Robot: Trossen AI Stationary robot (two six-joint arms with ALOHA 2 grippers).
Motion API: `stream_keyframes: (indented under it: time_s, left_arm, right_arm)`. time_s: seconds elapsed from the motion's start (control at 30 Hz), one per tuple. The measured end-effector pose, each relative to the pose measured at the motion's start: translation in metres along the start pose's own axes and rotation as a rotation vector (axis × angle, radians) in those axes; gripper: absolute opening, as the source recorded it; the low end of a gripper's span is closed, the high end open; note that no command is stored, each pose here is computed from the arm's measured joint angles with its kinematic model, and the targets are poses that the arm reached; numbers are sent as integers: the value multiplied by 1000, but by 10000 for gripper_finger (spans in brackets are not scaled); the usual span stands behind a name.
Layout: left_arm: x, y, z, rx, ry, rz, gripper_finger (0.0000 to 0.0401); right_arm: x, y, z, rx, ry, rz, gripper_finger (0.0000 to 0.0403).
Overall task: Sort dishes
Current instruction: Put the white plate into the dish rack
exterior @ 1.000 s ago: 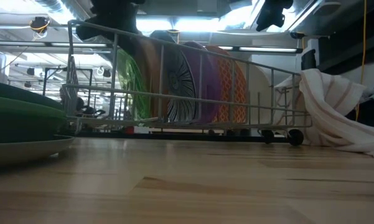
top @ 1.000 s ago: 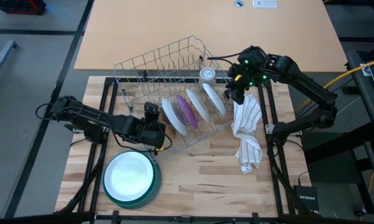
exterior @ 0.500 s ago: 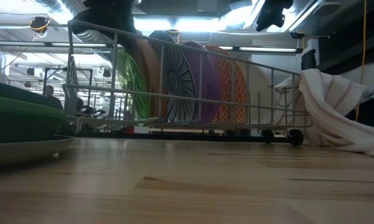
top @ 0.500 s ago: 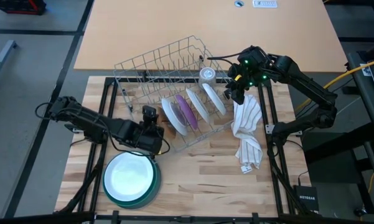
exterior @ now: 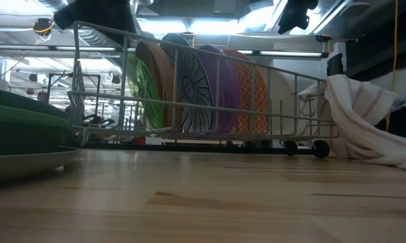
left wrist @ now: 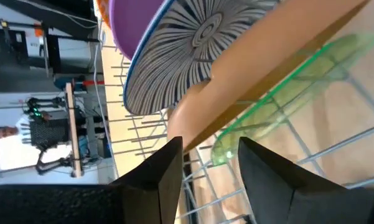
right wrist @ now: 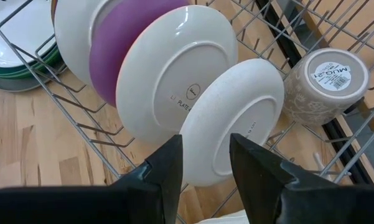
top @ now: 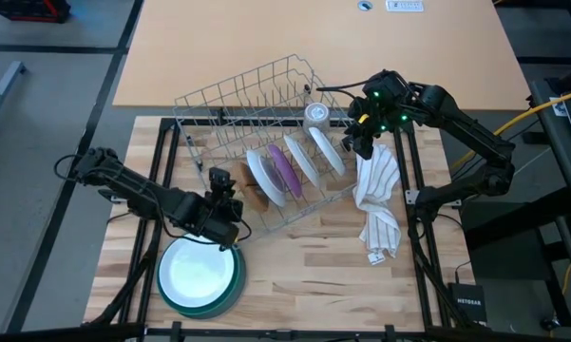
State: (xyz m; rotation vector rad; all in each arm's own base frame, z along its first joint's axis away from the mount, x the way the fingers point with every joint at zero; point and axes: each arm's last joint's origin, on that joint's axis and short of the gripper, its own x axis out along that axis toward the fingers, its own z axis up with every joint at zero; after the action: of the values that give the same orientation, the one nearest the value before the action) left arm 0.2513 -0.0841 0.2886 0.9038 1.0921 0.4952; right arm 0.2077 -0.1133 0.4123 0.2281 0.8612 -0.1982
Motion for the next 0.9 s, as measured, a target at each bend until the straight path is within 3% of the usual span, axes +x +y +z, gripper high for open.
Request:
stream_keyframes:
  time_s: [0.17,0.3,0.47,0.67,0.8,0.9]
  left_arm:
    - [-22,3,1,-123,-48,-17,145]
    - [-47,3,4,-244,-112,-84,145]
    - [-76,-9,5,-409,-150,-327,145]
    - [-104,-31,5,-683,-68,-662,145]
    - [-122,-47,9,-849,-79,-786,145]
    - [-133,-66,12,-854,-107,-845,145]
  right_arm:
    - [0,0,0,0,-1,5,136]
    - [0,2,0,6,-10,76,136]
    - [4,21,2,-29,2,143,136]
    - [10,62,4,-131,5,185,136]
    - [12,93,5,-215,-40,179,136]
    - [12,118,4,-289,-76,205,136]
